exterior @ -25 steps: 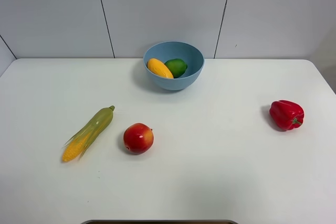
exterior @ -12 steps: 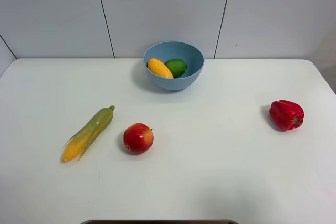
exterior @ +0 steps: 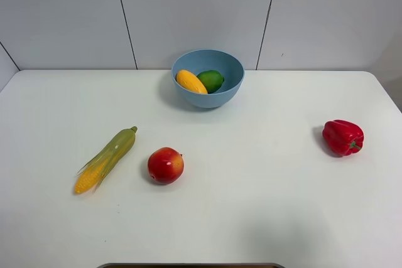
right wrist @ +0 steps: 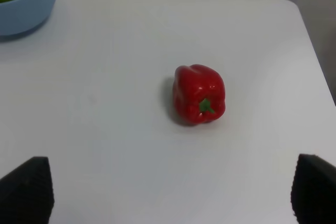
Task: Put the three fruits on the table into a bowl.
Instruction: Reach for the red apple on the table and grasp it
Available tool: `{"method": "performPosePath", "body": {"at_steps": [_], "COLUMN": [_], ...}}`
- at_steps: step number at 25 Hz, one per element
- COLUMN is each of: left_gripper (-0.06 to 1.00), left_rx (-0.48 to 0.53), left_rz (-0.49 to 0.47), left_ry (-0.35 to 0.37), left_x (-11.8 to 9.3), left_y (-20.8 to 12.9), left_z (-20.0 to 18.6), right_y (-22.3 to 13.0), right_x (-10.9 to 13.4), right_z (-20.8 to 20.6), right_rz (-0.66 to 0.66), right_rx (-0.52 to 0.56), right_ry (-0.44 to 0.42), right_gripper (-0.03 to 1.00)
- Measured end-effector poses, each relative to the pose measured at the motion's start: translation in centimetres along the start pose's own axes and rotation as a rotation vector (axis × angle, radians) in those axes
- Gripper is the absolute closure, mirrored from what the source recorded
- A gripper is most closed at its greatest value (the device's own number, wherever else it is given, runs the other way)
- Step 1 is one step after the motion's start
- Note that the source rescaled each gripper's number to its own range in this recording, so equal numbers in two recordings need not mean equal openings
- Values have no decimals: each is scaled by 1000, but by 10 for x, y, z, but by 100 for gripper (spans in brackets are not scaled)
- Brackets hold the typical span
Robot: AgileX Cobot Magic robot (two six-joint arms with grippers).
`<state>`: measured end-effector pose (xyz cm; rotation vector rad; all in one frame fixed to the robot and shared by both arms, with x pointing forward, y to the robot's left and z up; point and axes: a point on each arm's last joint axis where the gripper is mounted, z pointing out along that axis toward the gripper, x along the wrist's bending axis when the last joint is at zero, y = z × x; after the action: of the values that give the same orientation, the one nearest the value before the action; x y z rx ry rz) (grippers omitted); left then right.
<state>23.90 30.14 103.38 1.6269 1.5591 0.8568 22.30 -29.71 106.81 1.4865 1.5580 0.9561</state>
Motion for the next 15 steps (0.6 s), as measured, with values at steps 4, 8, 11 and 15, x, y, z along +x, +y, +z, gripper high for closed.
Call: {"method": "performPosePath", "body": {"at_steps": [4, 8, 11, 15], "left_gripper": [-6, -6, -6, -6], "left_rx": [0, 0, 0, 0], "left_rz": [0, 0, 0, 0], "left_ry": [0, 0, 0, 0], "left_x": [0, 0, 0, 0], "left_y": [0, 0, 0, 0], "left_z": [0, 0, 0, 0], "right_y": [0, 0, 0, 0], "right_x": [-1, -1, -1, -1], "right_z": [0, 0, 0, 0], "right_rz": [-3, 4, 25, 44], "right_rx": [0, 0, 0, -1], "right_ry": [-16, -16, -16, -10], "right_gripper": [6, 6, 6, 6]}}
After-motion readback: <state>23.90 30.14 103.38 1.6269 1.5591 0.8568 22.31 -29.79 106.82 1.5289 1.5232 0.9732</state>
